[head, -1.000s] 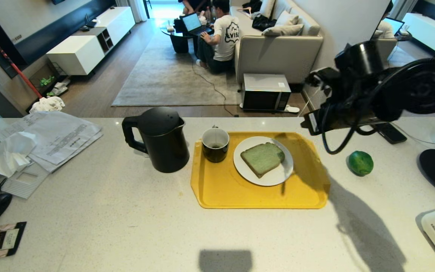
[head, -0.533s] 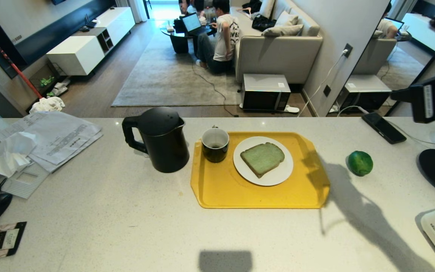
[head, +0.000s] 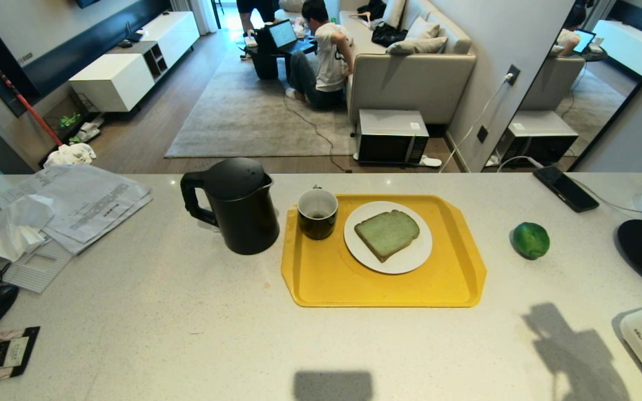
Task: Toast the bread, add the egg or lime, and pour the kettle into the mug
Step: Pick up the egg
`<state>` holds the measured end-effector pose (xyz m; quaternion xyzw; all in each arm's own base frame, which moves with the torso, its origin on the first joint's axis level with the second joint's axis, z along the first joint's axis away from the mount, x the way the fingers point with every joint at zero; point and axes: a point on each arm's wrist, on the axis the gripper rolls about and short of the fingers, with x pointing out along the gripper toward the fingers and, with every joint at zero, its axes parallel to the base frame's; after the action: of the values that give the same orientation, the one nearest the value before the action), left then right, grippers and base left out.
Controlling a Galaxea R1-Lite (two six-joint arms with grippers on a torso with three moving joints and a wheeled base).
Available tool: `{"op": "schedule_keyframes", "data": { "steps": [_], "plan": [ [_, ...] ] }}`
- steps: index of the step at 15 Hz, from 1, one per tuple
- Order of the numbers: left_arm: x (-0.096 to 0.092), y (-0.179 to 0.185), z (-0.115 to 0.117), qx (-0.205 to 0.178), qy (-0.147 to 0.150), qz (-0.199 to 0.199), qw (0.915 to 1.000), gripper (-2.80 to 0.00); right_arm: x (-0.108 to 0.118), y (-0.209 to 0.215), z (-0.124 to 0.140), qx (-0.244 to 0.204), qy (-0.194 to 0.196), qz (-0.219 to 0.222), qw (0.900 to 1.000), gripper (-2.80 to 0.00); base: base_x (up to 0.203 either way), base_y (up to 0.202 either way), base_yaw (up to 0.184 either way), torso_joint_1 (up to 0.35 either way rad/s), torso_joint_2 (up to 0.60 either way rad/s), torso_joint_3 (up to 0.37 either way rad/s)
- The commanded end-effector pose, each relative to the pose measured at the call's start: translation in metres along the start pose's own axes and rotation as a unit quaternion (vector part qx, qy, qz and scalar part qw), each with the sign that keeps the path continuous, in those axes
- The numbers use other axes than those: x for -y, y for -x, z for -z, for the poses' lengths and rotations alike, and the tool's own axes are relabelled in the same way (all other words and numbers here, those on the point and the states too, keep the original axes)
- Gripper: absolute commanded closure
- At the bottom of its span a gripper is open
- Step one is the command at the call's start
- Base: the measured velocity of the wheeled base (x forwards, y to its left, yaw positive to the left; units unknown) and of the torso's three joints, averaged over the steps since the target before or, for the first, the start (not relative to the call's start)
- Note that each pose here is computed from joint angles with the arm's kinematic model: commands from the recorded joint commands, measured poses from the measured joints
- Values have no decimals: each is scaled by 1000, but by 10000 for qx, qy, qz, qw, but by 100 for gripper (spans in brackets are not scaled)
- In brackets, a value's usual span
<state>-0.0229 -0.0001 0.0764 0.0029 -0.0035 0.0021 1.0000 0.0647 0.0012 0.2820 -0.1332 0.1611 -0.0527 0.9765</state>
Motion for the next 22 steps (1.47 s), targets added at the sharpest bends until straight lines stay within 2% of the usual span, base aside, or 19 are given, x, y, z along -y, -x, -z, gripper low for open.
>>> {"op": "schedule_keyframes", "data": {
  "steps": [1, 7, 8, 13, 14, 15, 16, 18, 21, 22],
  "plan": [
    [0, 0, 0, 3, -2, 6, 10000, 0, 3, 39, 37, 367, -160, 351, 9986, 0, 0, 0, 0, 0, 0, 0],
    [0, 0, 0, -4, -2, -2, 10000, 0, -15, 65, 125, 620, -332, 709, 9950, 0, 0, 0, 0, 0, 0, 0],
    [0, 0, 0, -4, -2, 6, 10000, 0, -19, 61, 138, 525, -357, 751, 9952, 0, 0, 0, 0, 0, 0, 0],
    [0, 0, 0, -4, -2, -6, 10000, 0, -39, 37, 201, 905, -419, 628, 9930, 0, 0, 0, 0, 0, 0, 0],
    [0, 0, 0, -2, -2, -2, 10000, 0, -42, 31, 208, 1091, -439, 579, 9914, 0, 0, 0, 0, 0, 0, 0],
    [0, 0, 0, -4, -2, -2, 10000, 0, -45, 28, 210, 1434, -471, 289, 9881, 0, 0, 0, 0, 0, 0, 0],
    [0, 0, 0, -4, -2, 3, 10000, 0, -47, 27, 210, 1592, -458, -156, 9861, 0, 0, 0, 0, 0, 0, 0],
    [0, 0, 0, -4, -2, -2, 10000, 0, -48, 25, 210, 1784, -506, -294, 9822, 0, 0, 0, 0, 0, 0, 0],
    [0, 0, 0, -4, -2, -2, 10000, 0, -51, 20, 217, 1681, -773, -494, 9815, 0, 0, 0, 0, 0, 0, 0],
    [0, 0, 0, -4, -2, -2, 10000, 0, -51, 20, 218, 1623, -991, -505, 9805, 0, 0, 0, 0, 0, 0, 0]
  ]
}}
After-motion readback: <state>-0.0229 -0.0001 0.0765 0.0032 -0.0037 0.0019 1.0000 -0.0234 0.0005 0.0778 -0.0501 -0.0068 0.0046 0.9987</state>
